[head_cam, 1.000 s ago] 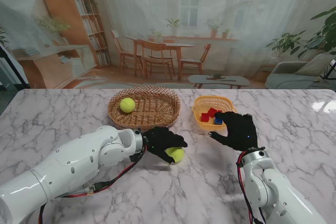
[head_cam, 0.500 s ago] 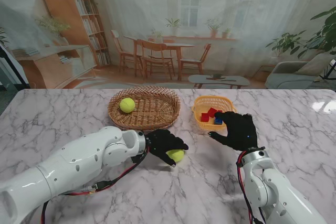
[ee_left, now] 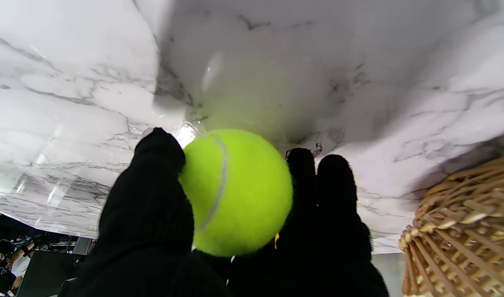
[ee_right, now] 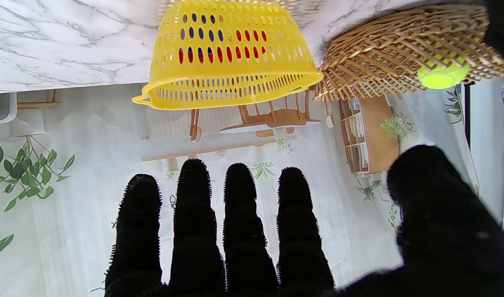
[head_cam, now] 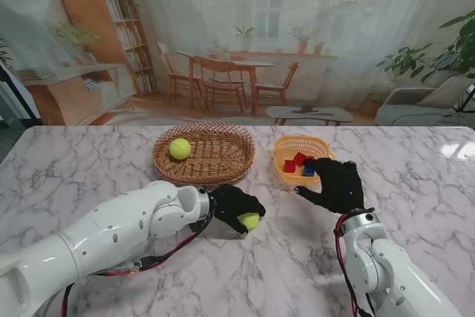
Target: Sort the blocks and the balls into two baskets
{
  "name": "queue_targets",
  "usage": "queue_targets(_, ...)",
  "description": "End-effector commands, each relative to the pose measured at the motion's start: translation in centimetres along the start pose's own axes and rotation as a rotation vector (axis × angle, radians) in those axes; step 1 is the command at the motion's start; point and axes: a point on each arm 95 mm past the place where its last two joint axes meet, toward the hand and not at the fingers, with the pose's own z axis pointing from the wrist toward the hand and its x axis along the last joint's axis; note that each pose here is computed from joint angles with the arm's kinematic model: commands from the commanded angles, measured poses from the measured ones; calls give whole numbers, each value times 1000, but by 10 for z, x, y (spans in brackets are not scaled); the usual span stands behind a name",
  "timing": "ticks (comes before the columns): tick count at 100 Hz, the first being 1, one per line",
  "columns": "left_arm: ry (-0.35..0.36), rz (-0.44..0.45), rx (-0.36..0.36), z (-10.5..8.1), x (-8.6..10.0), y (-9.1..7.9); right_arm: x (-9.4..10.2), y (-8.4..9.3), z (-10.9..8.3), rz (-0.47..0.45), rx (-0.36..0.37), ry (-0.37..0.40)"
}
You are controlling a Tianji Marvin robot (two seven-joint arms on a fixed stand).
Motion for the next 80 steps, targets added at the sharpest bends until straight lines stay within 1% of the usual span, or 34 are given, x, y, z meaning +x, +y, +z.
queue_targets(1, -8, -2, -22, -1, 0, 4, 0, -1, -1, 1, 3, -7)
queue_targets(26, -19, 23, 14, -11, -1, -14, 0, -2, -1, 4, 5, -8)
queue_targets(42, -36, 38, 58, -19, -3, -29, 0, -2, 0, 4, 7, -7)
queue_targets(55, -58, 51, 89, -24, -8, -41, 1, -2, 0, 5, 9, -7)
queue_targets(80, -106, 62, 116, -29, -20, -58, 1, -2, 0, 5, 10, -6)
